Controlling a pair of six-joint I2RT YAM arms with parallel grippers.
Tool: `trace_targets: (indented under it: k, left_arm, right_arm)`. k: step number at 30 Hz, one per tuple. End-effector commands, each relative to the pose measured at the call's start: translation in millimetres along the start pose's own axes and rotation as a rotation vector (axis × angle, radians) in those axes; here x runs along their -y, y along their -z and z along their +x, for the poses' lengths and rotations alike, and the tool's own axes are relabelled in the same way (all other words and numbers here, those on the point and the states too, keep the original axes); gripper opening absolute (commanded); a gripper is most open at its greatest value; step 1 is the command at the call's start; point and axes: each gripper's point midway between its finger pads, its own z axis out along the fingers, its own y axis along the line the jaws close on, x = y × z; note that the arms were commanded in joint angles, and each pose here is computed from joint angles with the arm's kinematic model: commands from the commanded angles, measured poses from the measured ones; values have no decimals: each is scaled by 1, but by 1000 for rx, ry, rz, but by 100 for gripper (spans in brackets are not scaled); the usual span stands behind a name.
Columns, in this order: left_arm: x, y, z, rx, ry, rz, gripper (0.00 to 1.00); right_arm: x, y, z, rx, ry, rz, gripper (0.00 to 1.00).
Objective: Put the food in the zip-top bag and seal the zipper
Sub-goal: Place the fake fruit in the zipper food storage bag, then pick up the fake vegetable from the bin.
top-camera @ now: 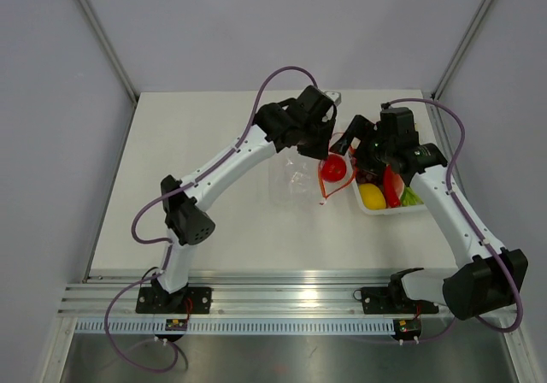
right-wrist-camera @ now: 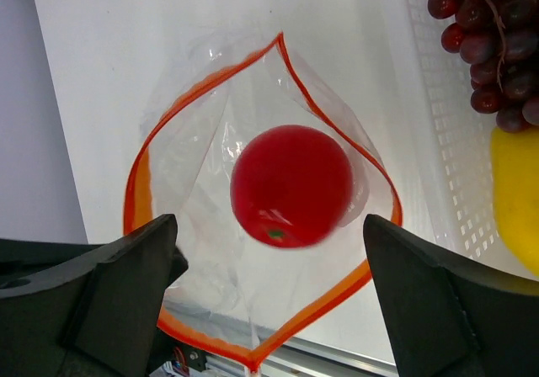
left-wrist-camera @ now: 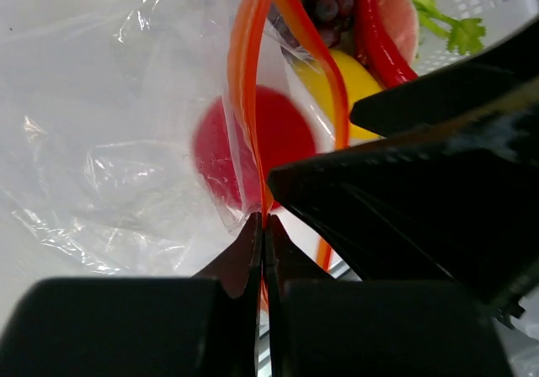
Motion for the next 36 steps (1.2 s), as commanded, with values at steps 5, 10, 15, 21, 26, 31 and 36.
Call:
trace_targets:
  k: [5,10,15,21,26,31,36]
  left_arm:
    - [19,34,-24,97,16,105,0]
    - [12,32,-22,96,22,84,0]
    - [3,31,-16,89,21,63,0]
    - [-1,25,-10,74,17,54,0]
    - [-3,23,-6,68,11,49,0]
    - [-3,17,-2,48,18,50,0]
    - [-3,13,-2,44,21,49,0]
  right_arm:
    - [-9,24,-26,110,60,21,99]
    - [33,47,-57,252,123,262,88]
    - [97,44,-70,251,116,477,79]
    - [155,15,-60,169,82,584,70]
    - [174,-14,-46,94,74,601,58]
    - [203,-37,-24,4,83,654,60]
    - [220,-50,-13,-55,103,692,61]
